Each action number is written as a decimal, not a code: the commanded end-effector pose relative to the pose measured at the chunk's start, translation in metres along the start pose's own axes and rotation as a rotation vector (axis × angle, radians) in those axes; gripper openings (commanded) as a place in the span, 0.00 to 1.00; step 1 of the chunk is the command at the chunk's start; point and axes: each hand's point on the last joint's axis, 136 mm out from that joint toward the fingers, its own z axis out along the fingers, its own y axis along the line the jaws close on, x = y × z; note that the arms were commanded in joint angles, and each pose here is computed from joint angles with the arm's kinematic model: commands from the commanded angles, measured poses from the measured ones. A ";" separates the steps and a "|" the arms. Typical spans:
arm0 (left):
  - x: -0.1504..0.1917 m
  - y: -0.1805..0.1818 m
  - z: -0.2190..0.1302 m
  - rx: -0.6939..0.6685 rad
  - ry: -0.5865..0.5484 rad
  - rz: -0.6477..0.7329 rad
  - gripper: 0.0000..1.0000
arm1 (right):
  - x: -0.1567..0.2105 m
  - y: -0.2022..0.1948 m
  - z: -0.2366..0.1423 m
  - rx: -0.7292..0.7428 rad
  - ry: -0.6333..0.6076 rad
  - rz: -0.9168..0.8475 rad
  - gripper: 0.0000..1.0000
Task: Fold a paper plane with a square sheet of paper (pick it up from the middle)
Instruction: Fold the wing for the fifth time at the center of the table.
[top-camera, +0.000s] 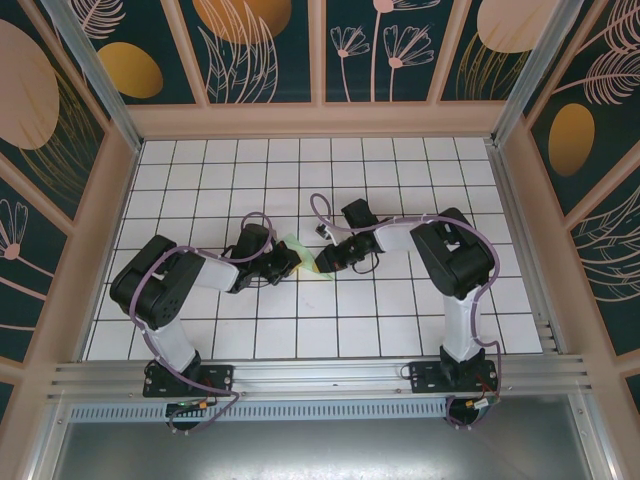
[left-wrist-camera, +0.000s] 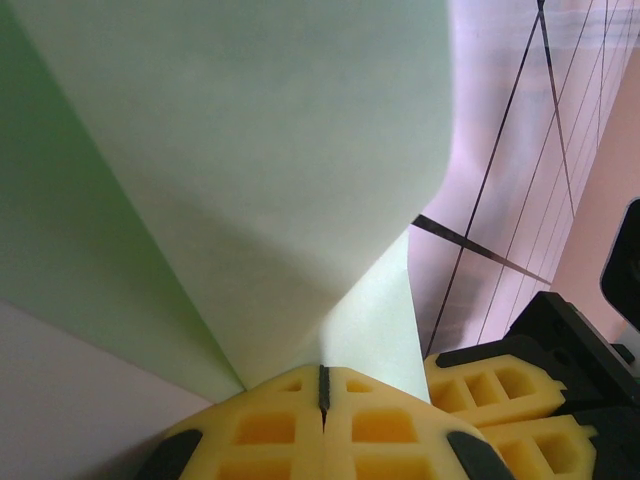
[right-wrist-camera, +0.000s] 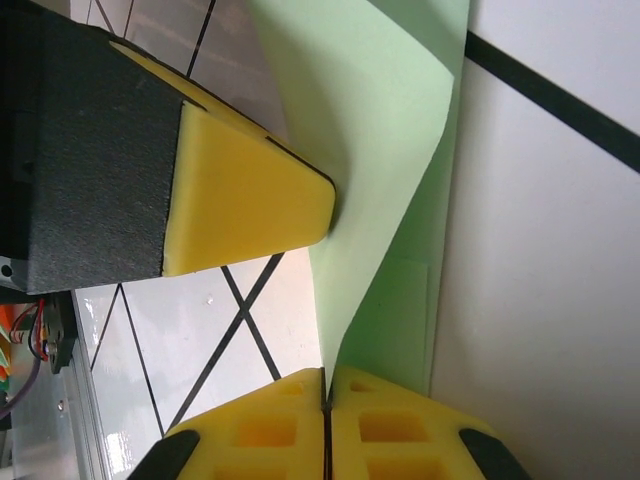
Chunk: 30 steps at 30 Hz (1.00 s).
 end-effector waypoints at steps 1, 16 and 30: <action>-0.006 0.036 -0.003 -0.143 -0.051 -0.024 0.06 | 0.024 -0.021 0.006 0.041 0.072 0.118 0.09; -0.006 0.043 -0.003 -0.180 -0.051 -0.028 0.05 | -0.022 0.023 -0.044 0.096 -0.102 0.083 0.30; -0.005 0.040 0.000 -0.168 -0.035 -0.022 0.05 | -0.022 0.018 0.005 0.156 -0.021 0.117 0.03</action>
